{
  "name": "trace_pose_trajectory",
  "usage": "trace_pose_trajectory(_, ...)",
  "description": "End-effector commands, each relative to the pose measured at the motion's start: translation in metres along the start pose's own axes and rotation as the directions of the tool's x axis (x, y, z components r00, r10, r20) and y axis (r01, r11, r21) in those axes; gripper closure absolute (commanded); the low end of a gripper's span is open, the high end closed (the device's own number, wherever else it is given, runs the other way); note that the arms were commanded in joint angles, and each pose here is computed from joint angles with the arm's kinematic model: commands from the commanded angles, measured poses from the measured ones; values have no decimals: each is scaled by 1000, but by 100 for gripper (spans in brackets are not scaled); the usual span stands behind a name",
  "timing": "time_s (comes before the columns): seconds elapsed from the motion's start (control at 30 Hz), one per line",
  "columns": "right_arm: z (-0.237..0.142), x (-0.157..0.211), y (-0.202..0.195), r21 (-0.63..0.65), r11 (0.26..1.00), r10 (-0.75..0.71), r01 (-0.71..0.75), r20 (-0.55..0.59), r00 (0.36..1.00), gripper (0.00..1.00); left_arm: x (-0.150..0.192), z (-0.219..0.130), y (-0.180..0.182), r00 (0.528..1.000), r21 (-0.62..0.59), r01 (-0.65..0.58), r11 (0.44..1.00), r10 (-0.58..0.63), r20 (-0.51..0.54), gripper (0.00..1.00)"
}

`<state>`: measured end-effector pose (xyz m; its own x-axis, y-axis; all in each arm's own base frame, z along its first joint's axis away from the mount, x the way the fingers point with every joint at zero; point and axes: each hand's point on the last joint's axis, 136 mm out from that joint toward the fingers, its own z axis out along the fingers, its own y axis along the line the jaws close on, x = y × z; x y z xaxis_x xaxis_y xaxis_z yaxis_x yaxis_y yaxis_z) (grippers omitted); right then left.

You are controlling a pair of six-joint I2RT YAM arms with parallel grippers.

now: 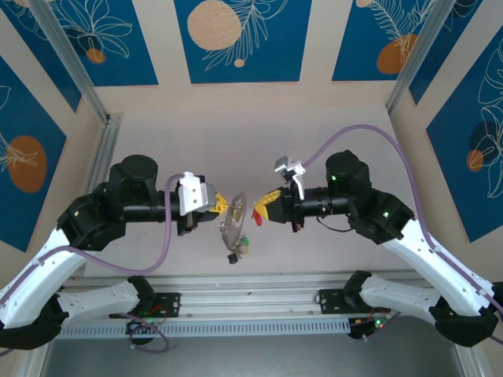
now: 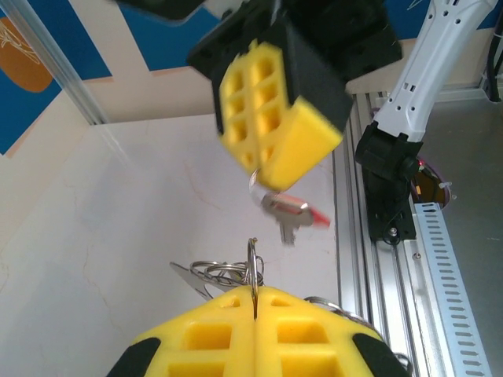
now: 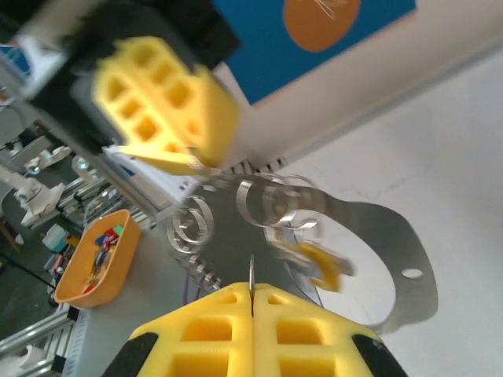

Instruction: Put the keys on the keyring

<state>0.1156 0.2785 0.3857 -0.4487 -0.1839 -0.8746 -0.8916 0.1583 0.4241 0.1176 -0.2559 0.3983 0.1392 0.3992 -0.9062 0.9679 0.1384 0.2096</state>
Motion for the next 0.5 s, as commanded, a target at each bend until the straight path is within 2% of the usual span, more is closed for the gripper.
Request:
trace_pose_trajectory(0.0,-18,-14,39,-126,979,-151,158,59,987,100,-18,-5,-2,997,2,-17,1000,17,69,100)
trace_pose_trajectory(0.17,-17,-12,58,-234,957,-176,171,0,984,100,-24,-10,-8,996,34,-12,999,9,86,100)
trace_pose_trajectory(0.3,-15,-17,66,-274,937,-226,217,-1,974,100,-34,-16,-14,993,63,-12,998,4,116,100)
trace_pose_trajectory(0.47,-11,-24,53,-232,946,-234,228,0,972,100,-36,-18,-10,994,45,1,999,-6,110,100)
